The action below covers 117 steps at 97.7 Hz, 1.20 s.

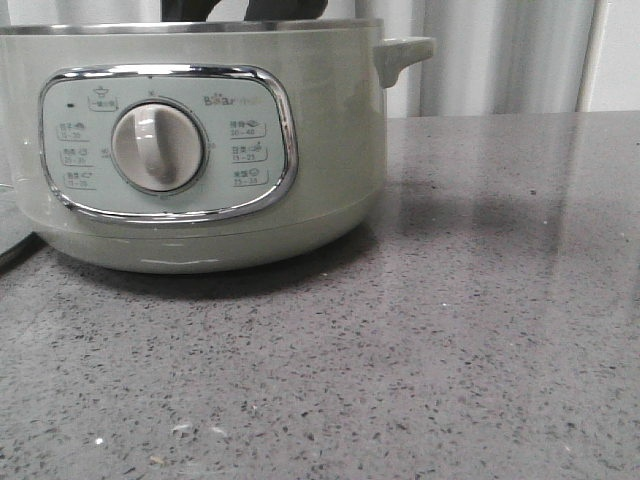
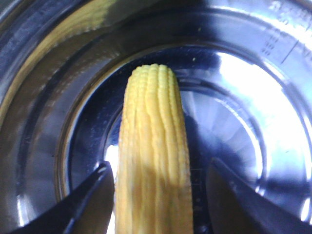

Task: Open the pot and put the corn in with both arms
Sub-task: 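Lower the corn cob into the steel bowl and open the right gripper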

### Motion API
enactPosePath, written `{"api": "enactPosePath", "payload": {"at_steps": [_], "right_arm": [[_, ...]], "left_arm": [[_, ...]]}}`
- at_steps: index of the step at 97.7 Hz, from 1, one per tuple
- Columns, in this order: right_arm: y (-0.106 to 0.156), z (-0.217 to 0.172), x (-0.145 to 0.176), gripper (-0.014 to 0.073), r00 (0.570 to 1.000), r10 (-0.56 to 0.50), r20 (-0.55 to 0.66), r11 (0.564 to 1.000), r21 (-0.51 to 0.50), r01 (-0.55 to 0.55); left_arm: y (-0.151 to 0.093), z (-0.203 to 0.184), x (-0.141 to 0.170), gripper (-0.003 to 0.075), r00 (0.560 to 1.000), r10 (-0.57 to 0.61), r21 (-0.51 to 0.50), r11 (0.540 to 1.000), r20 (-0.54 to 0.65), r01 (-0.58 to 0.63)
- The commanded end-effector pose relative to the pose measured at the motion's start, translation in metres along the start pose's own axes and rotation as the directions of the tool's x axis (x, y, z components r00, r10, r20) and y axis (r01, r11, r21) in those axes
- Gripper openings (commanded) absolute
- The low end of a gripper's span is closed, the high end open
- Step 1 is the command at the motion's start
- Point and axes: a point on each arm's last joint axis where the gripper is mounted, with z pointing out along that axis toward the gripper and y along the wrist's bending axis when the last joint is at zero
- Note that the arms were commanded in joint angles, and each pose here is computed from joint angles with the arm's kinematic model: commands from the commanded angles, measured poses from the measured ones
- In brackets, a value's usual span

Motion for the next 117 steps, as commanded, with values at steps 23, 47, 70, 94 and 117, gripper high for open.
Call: {"api": "enactPosePath", "payload": {"at_steps": [23,47,70,94,117], "right_arm": [[0.006,-0.068,-0.033,0.0213,0.984,-0.050,0.173,0.999,0.022,0.047],[0.008,-0.106,-0.032,-0.0041,0.974,-0.080,0.211,0.996,0.054,0.071],[0.010,-0.144,-0.024,-0.0074,0.969,-0.099,0.225,0.994,0.074,0.085],[0.011,-0.170,-0.005,-0.0074,0.952,-0.120,0.282,0.990,0.107,0.094],[0.011,-0.177,0.032,-0.0074,0.933,-0.123,0.339,0.990,0.114,0.089]], "left_arm": [[0.001,0.002,-0.019,0.0375,0.993,-0.029,0.004,1.000,0.115,0.029],[-0.007,0.001,-0.022,0.0344,0.991,-0.050,0.059,0.997,0.126,0.042],[-0.017,-0.013,-0.036,0.0108,0.976,-0.086,0.144,0.988,0.200,0.057],[-0.020,-0.031,-0.043,-0.0020,0.977,-0.098,0.177,0.982,0.191,0.064],[-0.016,-0.046,-0.044,-0.0020,0.985,-0.086,0.157,0.986,0.151,0.062]]}}
